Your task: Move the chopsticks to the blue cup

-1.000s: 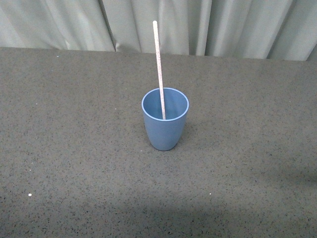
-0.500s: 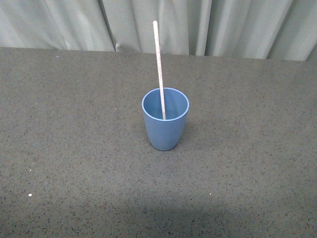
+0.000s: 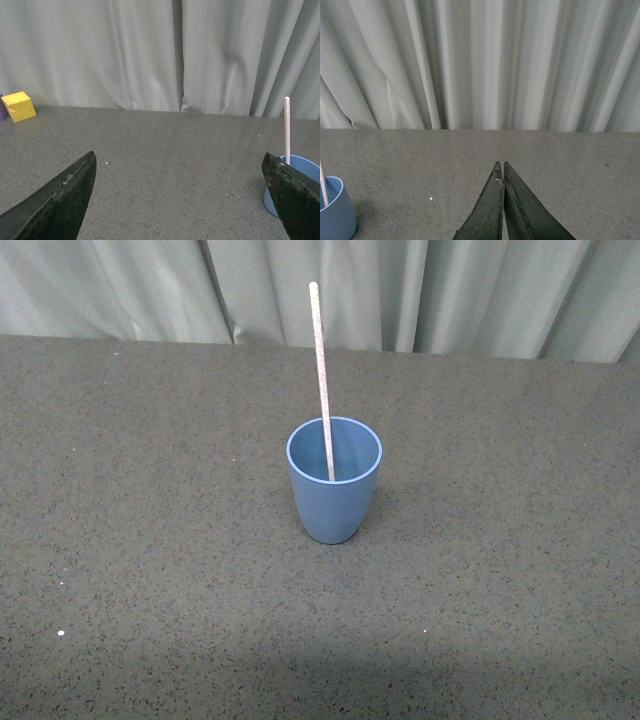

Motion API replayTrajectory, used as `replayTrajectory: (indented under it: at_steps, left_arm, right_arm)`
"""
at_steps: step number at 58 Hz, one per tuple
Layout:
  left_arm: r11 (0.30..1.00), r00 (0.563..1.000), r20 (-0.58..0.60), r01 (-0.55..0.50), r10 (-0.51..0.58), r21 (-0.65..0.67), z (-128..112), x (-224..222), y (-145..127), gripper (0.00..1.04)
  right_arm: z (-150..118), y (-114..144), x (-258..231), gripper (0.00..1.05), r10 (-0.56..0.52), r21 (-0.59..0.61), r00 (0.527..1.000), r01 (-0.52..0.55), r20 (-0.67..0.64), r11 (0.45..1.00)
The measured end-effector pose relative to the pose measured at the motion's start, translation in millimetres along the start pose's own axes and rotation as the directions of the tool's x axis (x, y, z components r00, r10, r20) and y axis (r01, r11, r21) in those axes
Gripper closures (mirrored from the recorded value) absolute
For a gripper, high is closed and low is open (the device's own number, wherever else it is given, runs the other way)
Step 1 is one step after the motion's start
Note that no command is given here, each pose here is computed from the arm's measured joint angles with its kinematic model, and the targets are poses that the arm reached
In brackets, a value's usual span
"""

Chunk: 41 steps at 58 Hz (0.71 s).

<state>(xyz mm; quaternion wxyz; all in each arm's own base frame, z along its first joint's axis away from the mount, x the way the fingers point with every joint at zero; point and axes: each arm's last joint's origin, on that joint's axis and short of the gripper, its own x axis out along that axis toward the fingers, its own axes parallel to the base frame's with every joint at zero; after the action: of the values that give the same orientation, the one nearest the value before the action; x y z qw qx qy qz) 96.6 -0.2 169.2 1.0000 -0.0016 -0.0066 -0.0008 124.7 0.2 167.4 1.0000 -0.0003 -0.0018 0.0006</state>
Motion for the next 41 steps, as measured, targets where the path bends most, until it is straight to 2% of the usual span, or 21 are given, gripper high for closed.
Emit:
replayTrajectory:
  at_steps: [37, 41]
  left_arm:
    - [1.000, 1.000, 0.000, 0.000, 0.000, 0.000, 0, 0, 0, 0.07]
    - [1.000, 1.000, 0.000, 0.000, 0.000, 0.000, 0, 0, 0, 0.07]
  right_arm:
    - [0, 0, -17, 1.04, 0.000, 0.000, 1.000, 0.000, 0.004, 1.000]
    - [-4, 0, -24, 1.04, 0.002, 0.000, 0.999, -0.002, -0.032, 1.000]
